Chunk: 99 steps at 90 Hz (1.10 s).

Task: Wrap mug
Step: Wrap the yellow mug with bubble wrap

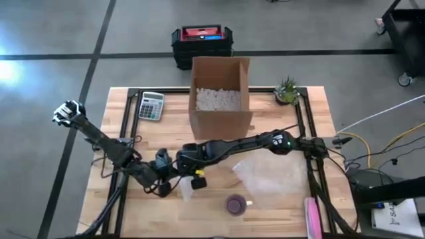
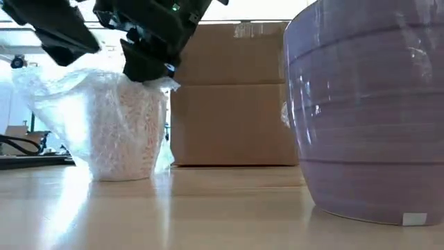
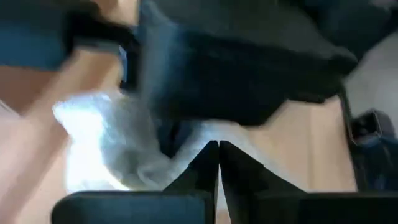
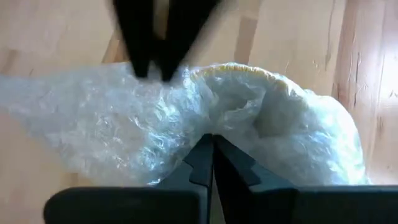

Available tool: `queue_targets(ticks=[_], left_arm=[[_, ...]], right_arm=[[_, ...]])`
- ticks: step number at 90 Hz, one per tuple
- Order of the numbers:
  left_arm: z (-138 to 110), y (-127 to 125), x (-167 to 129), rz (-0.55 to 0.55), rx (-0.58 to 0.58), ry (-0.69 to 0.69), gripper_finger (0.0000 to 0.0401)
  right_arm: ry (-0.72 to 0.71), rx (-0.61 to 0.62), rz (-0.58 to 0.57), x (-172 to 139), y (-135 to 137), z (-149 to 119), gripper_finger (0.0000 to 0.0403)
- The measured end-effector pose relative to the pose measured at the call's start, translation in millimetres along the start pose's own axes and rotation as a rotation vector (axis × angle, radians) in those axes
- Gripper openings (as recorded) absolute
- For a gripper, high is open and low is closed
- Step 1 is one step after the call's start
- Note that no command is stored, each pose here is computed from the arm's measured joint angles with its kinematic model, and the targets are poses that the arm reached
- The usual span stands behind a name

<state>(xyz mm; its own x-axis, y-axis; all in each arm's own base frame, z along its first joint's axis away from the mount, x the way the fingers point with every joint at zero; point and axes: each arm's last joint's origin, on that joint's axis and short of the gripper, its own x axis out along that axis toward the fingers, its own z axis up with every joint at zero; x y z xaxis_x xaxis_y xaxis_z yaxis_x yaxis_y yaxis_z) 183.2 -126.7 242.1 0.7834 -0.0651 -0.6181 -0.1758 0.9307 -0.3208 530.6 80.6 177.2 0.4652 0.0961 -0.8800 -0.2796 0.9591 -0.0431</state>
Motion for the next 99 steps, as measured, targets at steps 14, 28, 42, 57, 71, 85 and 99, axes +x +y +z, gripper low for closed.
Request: queue_targets(ticks=[14,28,42,57,71,85,99], left_arm=[[-27.7,-9.1,9.0,-0.071,-0.029,0.106,0.0000],[-50.9,-10.9,37.7,-0.056,-0.019,0.085,0.0000],[-42.4,-16.9,45.4,0.013,0.049,-0.048,0.0000],[-22.8,-20.8,27.2,0.050,0.096,-0.149,0.0000],[-25.8,-4.7,25.1,0.182,0.105,-0.146,0.0000],[-37.9,10.2,37.3,0.241,0.049,-0.137,0.0000],[-46.6,17.6,46.8,0.234,0.019,-0.164,0.0000]], right_arm=[[-0.019,0.000,-0.004,-1.2,-2.4,1.6,0.0000],[-0.024,-0.011,-0.010,-1.1,-3.1,2.0,0.0000],[-0.023,-0.012,-0.009,-1.1,-3.3,1.9,0.0000],[-0.024,-0.014,-0.009,-1.7,-3.0,2.1,0.0000],[-0.027,-0.013,-0.008,-1.6,-1.9,2.5,0.0000],[-0.027,-0.021,-0.006,-1.5,1.0,2.8,0.0000],[-0.026,-0.037,-0.005,-11.1,2.0,4.6,0.0000]])
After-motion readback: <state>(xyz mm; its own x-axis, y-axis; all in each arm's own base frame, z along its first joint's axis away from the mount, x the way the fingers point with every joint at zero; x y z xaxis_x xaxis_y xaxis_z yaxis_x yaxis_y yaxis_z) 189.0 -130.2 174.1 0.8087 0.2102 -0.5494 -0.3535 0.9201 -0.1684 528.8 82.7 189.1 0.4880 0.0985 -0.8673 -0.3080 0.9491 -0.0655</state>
